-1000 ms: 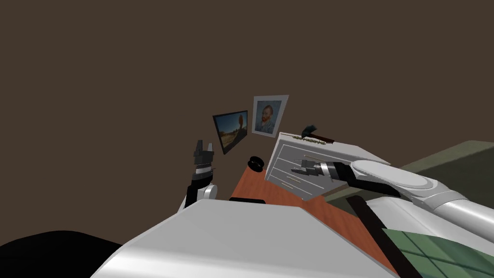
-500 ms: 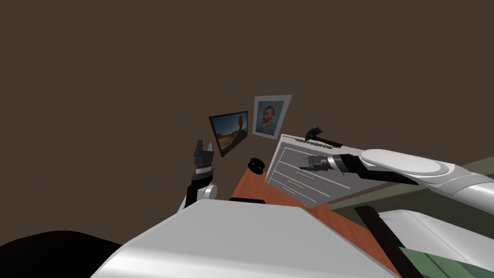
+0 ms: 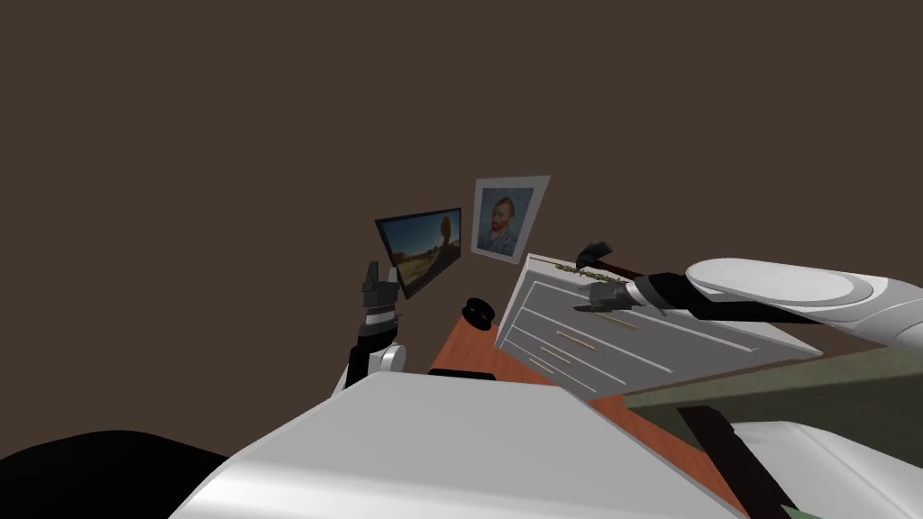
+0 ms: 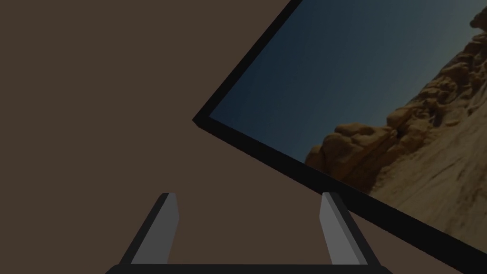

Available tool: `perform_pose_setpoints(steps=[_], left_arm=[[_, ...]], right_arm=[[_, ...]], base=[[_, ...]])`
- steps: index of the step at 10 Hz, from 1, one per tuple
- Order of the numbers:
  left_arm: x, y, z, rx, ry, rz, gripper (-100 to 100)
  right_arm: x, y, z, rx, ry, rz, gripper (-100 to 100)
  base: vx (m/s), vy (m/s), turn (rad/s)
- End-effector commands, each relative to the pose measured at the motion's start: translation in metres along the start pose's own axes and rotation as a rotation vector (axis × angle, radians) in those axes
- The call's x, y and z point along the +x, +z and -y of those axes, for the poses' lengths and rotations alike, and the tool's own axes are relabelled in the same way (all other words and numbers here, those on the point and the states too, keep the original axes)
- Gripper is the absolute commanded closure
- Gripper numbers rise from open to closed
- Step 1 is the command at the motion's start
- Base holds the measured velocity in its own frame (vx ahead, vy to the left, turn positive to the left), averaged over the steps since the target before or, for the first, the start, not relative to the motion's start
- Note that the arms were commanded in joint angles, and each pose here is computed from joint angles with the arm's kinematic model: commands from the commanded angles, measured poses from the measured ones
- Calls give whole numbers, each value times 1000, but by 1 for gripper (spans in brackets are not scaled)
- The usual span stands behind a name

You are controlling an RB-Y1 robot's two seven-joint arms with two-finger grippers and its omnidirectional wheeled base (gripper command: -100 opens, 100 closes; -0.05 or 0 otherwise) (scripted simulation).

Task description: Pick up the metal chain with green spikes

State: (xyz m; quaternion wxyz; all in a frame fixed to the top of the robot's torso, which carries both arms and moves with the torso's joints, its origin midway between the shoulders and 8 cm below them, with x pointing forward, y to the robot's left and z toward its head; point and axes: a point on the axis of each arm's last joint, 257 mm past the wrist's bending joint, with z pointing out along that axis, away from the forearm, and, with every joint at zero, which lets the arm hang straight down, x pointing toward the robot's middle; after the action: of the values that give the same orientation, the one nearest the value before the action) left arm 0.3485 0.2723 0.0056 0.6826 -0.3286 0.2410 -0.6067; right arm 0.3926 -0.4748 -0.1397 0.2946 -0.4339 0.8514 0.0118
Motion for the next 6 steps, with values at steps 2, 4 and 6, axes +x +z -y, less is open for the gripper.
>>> perform_pose_setpoints(steps=[2,4,6], left_arm=[[0,0,0,0,0,0,0],[0,0,0,0,0,0,0],[0,0,0,0,0,0,0]], right_arm=[[14,-15,16,30,-25,-79,-100],[23,-41,43,85,-61,-176,-100],[39,-62,59,112,-79,-280,-100]], base=[[104,-68,46],[166,-101,70],[204,-140,94]])
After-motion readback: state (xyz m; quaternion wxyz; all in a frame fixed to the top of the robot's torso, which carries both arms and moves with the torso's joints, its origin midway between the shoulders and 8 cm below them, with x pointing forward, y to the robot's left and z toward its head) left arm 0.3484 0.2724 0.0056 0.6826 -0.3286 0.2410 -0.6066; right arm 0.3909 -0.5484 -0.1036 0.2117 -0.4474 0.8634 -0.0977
